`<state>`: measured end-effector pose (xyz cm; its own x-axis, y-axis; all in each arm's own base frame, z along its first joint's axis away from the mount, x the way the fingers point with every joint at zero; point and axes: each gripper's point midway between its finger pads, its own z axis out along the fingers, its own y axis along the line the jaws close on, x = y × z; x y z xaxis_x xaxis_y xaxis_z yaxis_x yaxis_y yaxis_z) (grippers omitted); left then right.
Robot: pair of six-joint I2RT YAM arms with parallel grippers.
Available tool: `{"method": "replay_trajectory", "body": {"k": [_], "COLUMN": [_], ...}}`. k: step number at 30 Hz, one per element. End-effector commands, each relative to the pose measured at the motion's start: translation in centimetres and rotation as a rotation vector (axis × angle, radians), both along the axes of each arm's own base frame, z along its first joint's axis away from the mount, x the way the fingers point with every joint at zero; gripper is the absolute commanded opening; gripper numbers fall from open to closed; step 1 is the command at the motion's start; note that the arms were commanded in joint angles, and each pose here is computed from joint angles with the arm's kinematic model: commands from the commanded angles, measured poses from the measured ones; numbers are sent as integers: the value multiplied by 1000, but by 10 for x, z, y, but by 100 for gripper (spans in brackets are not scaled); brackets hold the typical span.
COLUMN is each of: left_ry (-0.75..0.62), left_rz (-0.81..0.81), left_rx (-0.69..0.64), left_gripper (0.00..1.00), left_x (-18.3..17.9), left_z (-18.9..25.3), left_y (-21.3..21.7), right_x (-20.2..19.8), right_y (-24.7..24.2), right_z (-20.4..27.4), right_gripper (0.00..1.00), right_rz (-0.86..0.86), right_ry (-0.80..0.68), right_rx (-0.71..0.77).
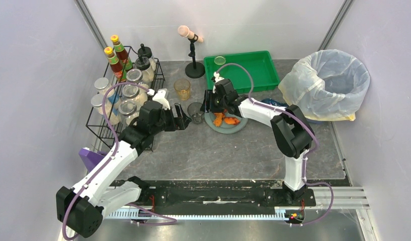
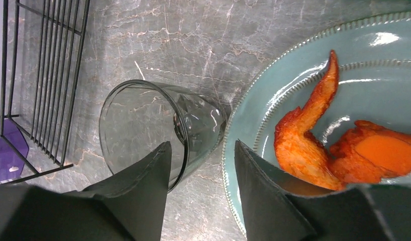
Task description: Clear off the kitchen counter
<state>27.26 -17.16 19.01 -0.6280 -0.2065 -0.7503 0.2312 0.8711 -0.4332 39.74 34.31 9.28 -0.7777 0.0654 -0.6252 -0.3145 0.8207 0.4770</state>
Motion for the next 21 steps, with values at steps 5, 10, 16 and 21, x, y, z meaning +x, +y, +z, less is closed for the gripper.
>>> {"method": "replay_trajectory", "body": {"k": [5,10,16,21], "left_ry": [1,-22,-96,-155], "left_rz": [-16,-7,27,29], "left_rx": [-36,-56,-125,-229], "left_gripper": [86,86,87,88], "left_x": [0,0,7,11], "left_z": [8,16,39,68], "left_y": [-7,-7,-8,-16], "right_x": [6,-2,-16,-31], "right_y": [24,26,13,-13], "right_z": [5,29,75,109], "right_gripper": [34,0,0,0], "right_rz": [30,56,79,84], "right_ry": [-10,-32,-79,-128], "right_rx": [84,165,369,532]}}
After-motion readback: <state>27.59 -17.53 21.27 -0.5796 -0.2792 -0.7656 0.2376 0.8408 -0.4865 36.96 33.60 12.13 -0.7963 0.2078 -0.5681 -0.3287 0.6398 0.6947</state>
